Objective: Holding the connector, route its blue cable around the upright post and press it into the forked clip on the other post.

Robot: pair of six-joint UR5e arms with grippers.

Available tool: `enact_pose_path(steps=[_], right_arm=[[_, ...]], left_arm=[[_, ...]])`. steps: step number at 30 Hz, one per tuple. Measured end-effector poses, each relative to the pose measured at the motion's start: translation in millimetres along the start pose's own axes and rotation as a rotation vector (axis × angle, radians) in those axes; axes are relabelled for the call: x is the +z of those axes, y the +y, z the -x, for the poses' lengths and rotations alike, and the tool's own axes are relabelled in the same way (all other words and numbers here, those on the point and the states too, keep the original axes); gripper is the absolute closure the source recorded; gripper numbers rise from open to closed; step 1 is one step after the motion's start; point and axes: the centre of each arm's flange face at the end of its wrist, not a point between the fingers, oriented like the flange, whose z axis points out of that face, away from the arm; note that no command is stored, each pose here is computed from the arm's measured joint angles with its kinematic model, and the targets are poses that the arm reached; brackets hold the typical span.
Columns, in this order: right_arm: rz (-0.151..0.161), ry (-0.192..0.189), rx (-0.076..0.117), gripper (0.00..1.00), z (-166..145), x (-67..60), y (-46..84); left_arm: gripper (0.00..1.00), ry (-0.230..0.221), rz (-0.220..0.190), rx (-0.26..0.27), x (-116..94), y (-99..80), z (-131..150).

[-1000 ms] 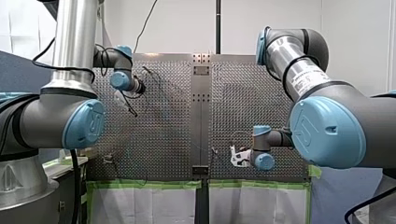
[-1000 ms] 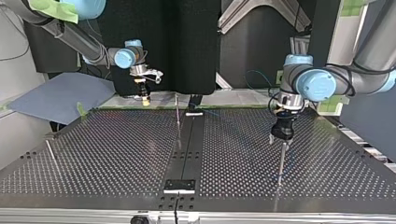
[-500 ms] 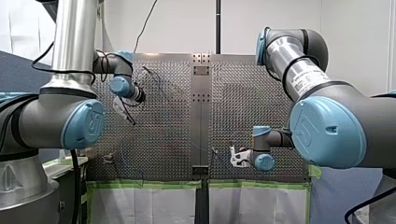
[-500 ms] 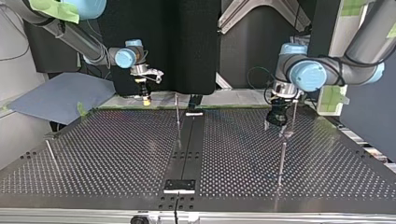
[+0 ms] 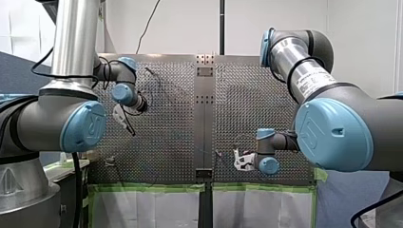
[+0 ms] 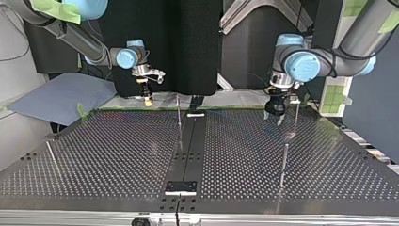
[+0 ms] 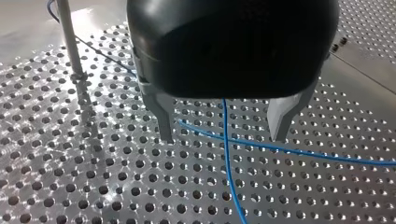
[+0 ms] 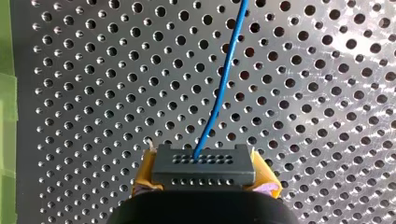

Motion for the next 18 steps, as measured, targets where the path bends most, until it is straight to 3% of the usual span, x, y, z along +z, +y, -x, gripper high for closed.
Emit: enact_pose_path(steps=[5, 10, 18], right_arm=[[0.000, -0.001, 0.000, 1.00, 0.9, -0.2, -0.3], [-0.001, -0.002, 0.002, 1.00, 1.8, -0.4, -0.4], [0.000, -0.002, 0.003, 1.00, 2.1, -0.3, -0.5]], left_arm=[[0.00, -0.015, 0.015, 0.045, -16.9, -1.8, -3.2], [0.00, -0.042, 0.003, 0.097, -37.2, -6.4, -5.2], [0.00, -0.001, -0.002, 0.176, -76.1, -12.3, -20.1]])
